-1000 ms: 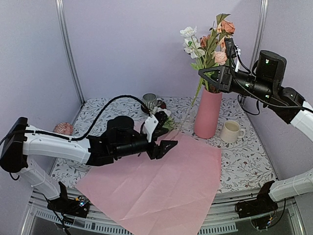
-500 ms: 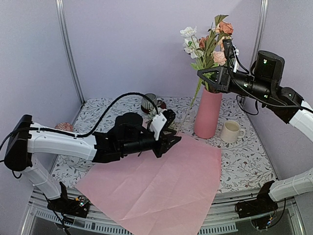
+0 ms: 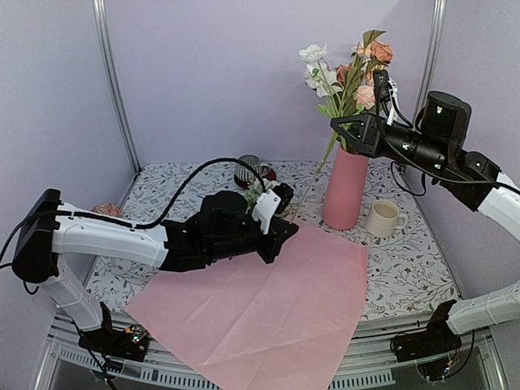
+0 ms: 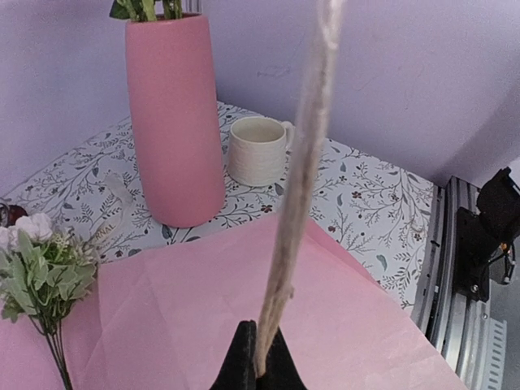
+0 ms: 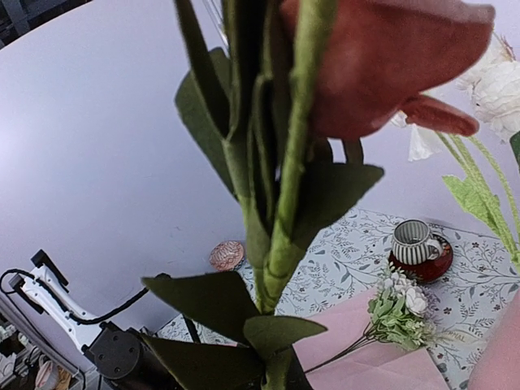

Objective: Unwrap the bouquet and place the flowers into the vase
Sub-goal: Place the vase.

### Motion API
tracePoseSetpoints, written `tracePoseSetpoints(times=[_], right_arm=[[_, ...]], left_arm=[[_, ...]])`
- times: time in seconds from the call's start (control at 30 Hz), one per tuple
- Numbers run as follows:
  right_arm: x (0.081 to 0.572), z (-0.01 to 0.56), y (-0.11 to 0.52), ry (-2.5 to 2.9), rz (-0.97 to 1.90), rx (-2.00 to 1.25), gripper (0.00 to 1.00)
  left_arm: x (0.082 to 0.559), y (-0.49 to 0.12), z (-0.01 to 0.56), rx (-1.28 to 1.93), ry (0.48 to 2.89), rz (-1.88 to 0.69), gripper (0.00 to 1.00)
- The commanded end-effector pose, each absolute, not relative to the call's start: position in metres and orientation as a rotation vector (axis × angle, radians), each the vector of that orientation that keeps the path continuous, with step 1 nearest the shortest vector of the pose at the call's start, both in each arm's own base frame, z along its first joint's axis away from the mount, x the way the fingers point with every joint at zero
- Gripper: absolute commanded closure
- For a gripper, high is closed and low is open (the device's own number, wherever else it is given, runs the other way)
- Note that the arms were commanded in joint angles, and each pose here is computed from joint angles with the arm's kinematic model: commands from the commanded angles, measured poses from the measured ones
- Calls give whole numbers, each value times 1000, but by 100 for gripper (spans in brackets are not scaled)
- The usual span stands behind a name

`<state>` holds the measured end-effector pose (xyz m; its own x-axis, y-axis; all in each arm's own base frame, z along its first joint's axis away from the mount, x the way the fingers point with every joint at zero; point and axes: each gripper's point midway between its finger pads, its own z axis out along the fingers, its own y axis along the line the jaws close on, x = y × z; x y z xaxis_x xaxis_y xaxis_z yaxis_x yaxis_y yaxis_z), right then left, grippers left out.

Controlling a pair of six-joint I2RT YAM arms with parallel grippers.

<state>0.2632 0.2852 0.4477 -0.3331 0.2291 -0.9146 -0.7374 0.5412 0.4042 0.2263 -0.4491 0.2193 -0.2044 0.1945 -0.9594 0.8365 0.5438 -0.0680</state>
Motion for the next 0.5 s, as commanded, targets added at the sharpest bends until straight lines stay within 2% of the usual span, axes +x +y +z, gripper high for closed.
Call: tracePoseSetpoints(times=[0.0, 0.47], right_arm=[[268, 455, 273, 1560, 980, -383, 98], [264, 456, 264, 1513, 963, -375, 98]], left_arm=[[228, -455, 213, 785, 1787, -787, 100], [233, -463, 188, 697, 1932, -852, 100]])
